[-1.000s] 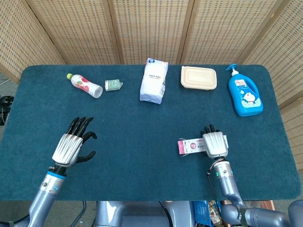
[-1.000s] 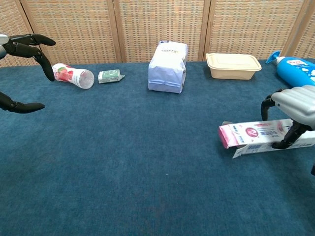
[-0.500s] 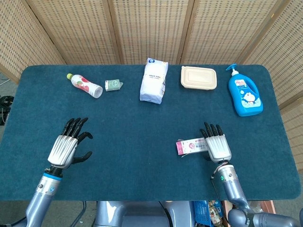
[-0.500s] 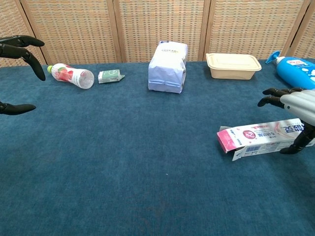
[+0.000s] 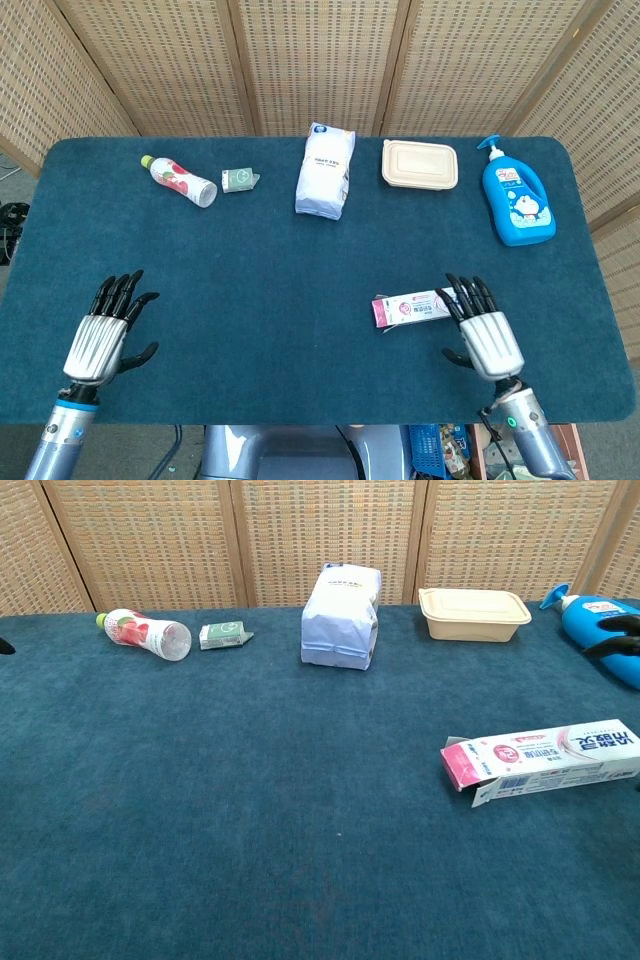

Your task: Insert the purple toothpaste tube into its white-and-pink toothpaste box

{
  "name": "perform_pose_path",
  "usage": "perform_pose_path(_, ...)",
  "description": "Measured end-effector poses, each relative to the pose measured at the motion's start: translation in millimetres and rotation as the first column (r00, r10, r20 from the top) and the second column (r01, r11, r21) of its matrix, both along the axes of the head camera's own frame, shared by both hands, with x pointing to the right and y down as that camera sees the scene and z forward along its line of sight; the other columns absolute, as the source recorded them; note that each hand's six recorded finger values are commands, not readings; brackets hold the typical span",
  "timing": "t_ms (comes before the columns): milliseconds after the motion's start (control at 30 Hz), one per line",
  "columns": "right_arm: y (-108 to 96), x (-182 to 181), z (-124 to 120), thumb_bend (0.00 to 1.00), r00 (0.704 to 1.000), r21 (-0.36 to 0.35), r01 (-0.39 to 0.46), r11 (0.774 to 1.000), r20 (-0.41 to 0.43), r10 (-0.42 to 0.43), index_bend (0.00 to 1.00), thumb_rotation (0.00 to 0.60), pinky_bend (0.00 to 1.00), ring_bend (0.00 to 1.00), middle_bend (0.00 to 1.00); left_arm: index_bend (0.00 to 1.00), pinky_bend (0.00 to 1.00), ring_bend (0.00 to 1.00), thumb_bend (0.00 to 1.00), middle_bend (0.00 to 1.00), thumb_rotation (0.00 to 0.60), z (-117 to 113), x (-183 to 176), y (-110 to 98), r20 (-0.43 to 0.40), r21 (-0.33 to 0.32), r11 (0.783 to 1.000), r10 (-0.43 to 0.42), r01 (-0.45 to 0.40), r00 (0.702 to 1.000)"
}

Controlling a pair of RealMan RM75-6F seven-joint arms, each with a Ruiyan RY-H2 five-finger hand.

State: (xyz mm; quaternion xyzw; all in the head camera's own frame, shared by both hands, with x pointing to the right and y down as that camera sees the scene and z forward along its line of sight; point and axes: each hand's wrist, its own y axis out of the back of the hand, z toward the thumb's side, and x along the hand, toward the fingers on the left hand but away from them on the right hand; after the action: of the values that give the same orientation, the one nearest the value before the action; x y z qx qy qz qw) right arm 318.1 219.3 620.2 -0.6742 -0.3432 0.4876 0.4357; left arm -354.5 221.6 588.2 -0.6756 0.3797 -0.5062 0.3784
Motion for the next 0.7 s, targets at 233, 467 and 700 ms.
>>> perform_pose_path(233,29.1,36.7,-10.9,0.02,1.000,-0.022,-0.022,1.000,-0.003,0.021,0.00,0.600,0.00,0.00,0.00,0.00,0.00,0.00,0.24,0.00,0.595,-2.4,-7.8,12.8,0.060,0.003,1.000,0.004,-0.005,0.998)
perform_pose_path(467,40.2,48.7,-10.0,0.01,0.999,-0.062,-0.033,0.998,-0.016,0.032,0.00,0.600,0.00,0.00,0.00,0.00,0.00,0.00,0.24,0.00,0.575,0.8,-7.4,26.0,0.131,-0.015,1.000,0.029,-0.027,0.991)
perform_pose_path(700,39.7,46.3,-13.2,0.01,0.999,-0.061,-0.037,0.997,0.005,0.037,0.00,0.600,0.00,0.00,0.00,0.00,0.00,0.00,0.24,0.00,0.571,3.1,-11.9,30.7,0.127,-0.024,1.000,0.000,0.003,0.992)
